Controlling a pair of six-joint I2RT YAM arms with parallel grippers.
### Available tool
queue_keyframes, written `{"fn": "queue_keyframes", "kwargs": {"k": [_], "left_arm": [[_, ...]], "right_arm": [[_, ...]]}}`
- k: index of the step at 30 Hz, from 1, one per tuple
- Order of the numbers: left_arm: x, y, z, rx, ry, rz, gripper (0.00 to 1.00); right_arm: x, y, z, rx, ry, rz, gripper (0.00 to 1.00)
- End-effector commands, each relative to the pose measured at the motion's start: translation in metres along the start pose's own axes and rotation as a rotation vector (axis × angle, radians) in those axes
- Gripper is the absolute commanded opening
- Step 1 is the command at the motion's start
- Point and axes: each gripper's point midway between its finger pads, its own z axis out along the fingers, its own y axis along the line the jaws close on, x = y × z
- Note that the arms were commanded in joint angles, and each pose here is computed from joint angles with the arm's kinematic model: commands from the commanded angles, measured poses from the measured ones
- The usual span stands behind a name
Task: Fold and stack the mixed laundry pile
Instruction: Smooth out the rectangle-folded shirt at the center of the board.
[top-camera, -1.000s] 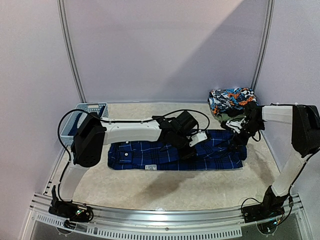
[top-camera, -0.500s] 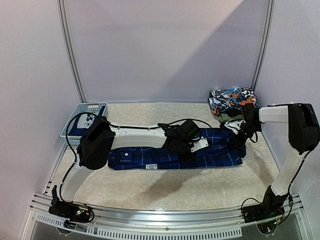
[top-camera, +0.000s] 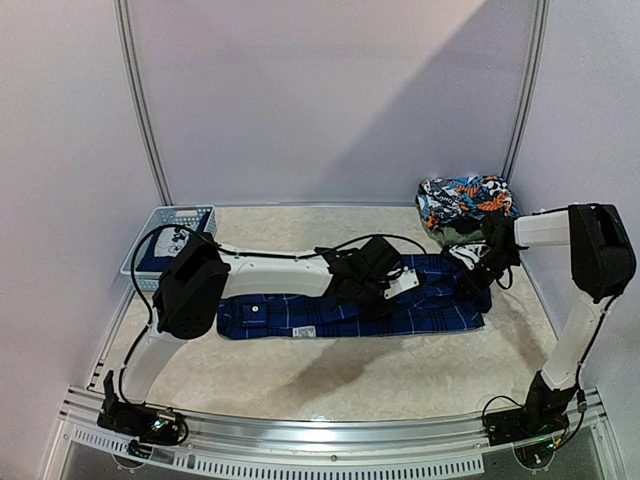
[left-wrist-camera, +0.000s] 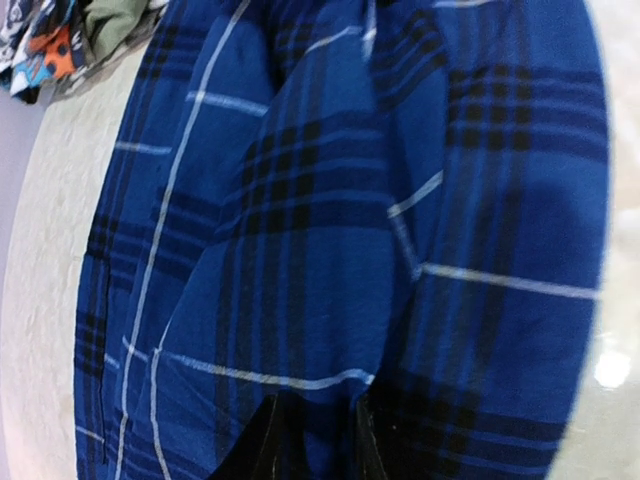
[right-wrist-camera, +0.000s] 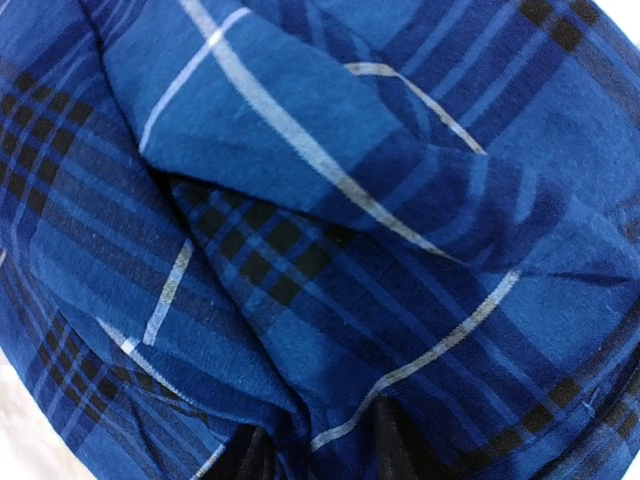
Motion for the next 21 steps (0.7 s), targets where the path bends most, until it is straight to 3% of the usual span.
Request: {"fn": "queue_keyframes", "kwargs": {"k": [1, 6, 13, 17, 21], "left_arm": [[0.002, -0.035, 0.000, 0.174, 0.009, 0.010, 0.28], [0.008, -0.044, -0.008, 0.231, 0.026, -0.028, 0.39], [-0.050, -0.003, -0.053, 0.216, -0.182, -0.181, 0.49], [-0.059, 0.028, -0.070, 0.209, -0.278, -0.430, 0.50], [-0.020, 0.054, -0.067, 0.222, -0.310, -0.797, 0.47]], "right_arm": [[0.010, -0.007, -0.001, 0.046, 0.034, 0.039, 0.41], [-0.006, 0.006, -0.042, 0.051, -0.045, -0.017, 0.58], [-0.059, 0.058, -0.098, -0.170, -0.267, -0.028, 0.65], [-0.094, 0.092, -0.099, -0.453, -0.331, 0.045, 0.56], [-0.119, 0.115, -0.072, -0.743, -0.297, 0.169, 0.41]]}}
